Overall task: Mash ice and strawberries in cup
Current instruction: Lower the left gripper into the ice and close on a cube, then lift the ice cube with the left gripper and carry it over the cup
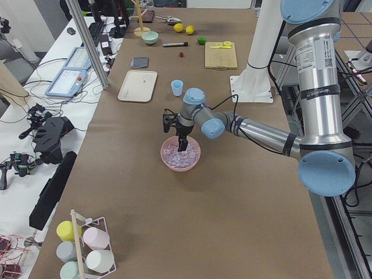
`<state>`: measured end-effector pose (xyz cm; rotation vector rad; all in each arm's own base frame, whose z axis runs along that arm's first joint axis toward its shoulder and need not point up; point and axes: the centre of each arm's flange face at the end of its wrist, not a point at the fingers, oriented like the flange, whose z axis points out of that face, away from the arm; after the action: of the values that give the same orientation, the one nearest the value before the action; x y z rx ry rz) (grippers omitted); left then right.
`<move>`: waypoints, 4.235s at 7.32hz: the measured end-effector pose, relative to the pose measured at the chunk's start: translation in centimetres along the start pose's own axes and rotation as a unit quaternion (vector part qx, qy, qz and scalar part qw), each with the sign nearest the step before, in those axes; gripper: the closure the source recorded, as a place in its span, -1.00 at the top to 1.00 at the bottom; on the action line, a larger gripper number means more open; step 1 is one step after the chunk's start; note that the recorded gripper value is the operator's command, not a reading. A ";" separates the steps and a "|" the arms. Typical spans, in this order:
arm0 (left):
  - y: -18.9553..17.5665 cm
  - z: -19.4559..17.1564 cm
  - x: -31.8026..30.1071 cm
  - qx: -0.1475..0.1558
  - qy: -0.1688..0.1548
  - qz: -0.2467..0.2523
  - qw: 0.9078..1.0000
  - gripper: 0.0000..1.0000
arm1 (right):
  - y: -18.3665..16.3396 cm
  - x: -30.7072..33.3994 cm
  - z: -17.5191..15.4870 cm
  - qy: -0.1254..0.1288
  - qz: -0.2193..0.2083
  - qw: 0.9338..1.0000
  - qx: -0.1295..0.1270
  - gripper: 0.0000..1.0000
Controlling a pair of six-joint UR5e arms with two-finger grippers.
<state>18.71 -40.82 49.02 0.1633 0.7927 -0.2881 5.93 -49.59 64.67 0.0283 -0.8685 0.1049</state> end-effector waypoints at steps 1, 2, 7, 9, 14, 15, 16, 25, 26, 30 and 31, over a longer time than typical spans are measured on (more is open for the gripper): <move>0.2 0.5 0.0 -0.002 0.000 -0.006 1.000 0.65 | 0.0 0.0 0.0 0.000 0.000 1.000 0.000 1.00; 0.2 1.0 0.1 -0.004 0.000 -0.008 1.000 0.64 | 0.0 0.0 0.0 0.000 0.000 1.000 0.000 1.00; 0.6 4.3 2.5 -0.021 0.002 0.011 1.000 0.66 | 0.2 0.3 0.2 0.001 0.005 1.000 -0.003 1.00; 0.9 4.7 2.5 -0.026 -0.001 0.014 1.000 0.65 | 0.5 0.5 0.4 0.001 0.007 1.000 -0.005 1.00; 2.1 5.7 1.4 -0.038 -0.014 0.019 0.999 0.65 | 0.7 0.7 0.4 0.002 0.008 1.000 -0.005 1.00; 2.1 5.9 1.2 -0.040 -0.017 0.018 0.999 0.65 | 0.7 0.6 0.4 0.002 0.007 1.000 -0.005 1.00; 2.2 6.2 1.0 -0.042 -0.020 0.018 0.999 0.64 | 0.6 0.5 0.3 0.002 0.006 1.000 -0.004 1.00; 2.0 5.7 1.1 -0.041 -0.015 0.026 0.999 -0.99 | -0.1 -0.7 -0.7 0.003 0.005 1.000 0.008 1.00; 1.2 4.4 1.0 -0.031 -0.009 0.030 0.999 -0.99 | -0.1 -0.8 -0.7 0.003 0.005 1.000 0.008 1.00; -4.5 -1.7 0.9 0.042 0.021 0.040 0.998 -1.00 | -0.1 -0.8 -0.8 0.003 0.005 1.000 0.008 1.00; -5.9 -3.2 4.3 0.053 0.053 0.045 0.996 -1.00 | 0.0 -0.8 -0.8 0.002 0.003 1.000 0.008 1.00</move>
<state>17.61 -46.43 43.48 0.3155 0.8734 -0.2388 6.01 -49.61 63.53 0.0406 -0.8631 0.1185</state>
